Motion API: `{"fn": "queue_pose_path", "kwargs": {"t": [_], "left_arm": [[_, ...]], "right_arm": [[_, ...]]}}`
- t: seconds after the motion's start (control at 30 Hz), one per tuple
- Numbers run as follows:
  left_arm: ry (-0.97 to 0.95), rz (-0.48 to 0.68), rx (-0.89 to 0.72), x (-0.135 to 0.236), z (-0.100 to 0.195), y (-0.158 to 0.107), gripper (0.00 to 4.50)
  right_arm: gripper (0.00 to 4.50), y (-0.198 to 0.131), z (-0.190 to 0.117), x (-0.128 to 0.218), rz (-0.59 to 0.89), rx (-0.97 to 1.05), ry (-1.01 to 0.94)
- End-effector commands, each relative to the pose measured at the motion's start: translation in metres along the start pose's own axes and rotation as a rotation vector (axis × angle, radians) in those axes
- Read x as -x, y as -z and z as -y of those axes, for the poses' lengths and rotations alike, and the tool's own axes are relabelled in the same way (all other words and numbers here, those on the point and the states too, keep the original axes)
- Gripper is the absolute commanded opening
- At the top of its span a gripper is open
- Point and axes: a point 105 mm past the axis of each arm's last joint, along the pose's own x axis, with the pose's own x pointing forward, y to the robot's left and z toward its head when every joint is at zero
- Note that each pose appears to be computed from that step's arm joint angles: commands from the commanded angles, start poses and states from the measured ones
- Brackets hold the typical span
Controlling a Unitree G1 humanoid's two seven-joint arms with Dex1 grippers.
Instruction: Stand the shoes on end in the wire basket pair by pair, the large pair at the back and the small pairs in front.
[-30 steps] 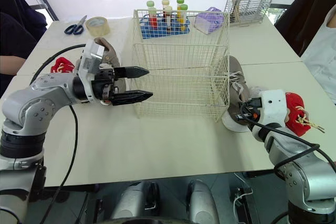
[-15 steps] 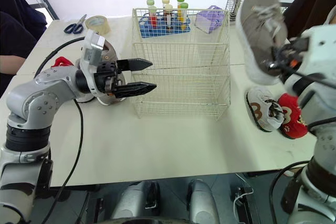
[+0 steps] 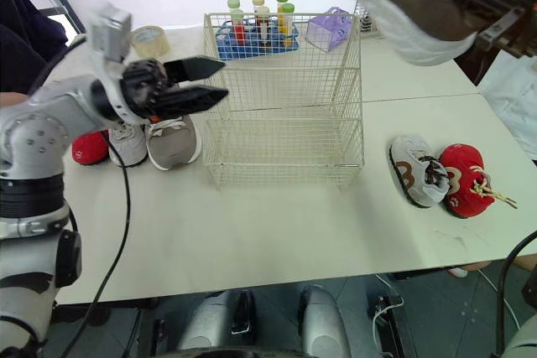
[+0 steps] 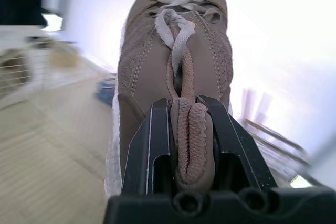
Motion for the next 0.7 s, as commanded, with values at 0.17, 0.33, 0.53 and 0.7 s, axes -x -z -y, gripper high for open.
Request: {"fn": "queue_pose_path", "kwargs": {"t": [0.17, 0.33, 0.53, 0.7], "left_arm": [[-0.018, 0.055, 0.026, 0.027, 0.006, -0.035, 4.50], [-0.071, 0.050, 0.048, 0.038, 0.001, -0.040, 4.50], [-0.124, 0.056, 0.072, 0.049, -0.007, -0.043, 4.50], [-0.165, 0.055, 0.081, 0.055, -0.017, -0.042, 4.50]], "right_arm": [[0.20, -0.024, -0.026, -0.019, 0.074, 0.292, -0.297], [0.20, -0.023, -0.042, -0.030, 0.119, 0.371, -0.419], [0.20, -0.027, -0.053, -0.034, 0.176, 0.402, -0.483], [0.20, -0.029, -0.060, -0.035, 0.196, 0.416, -0.512]]}}
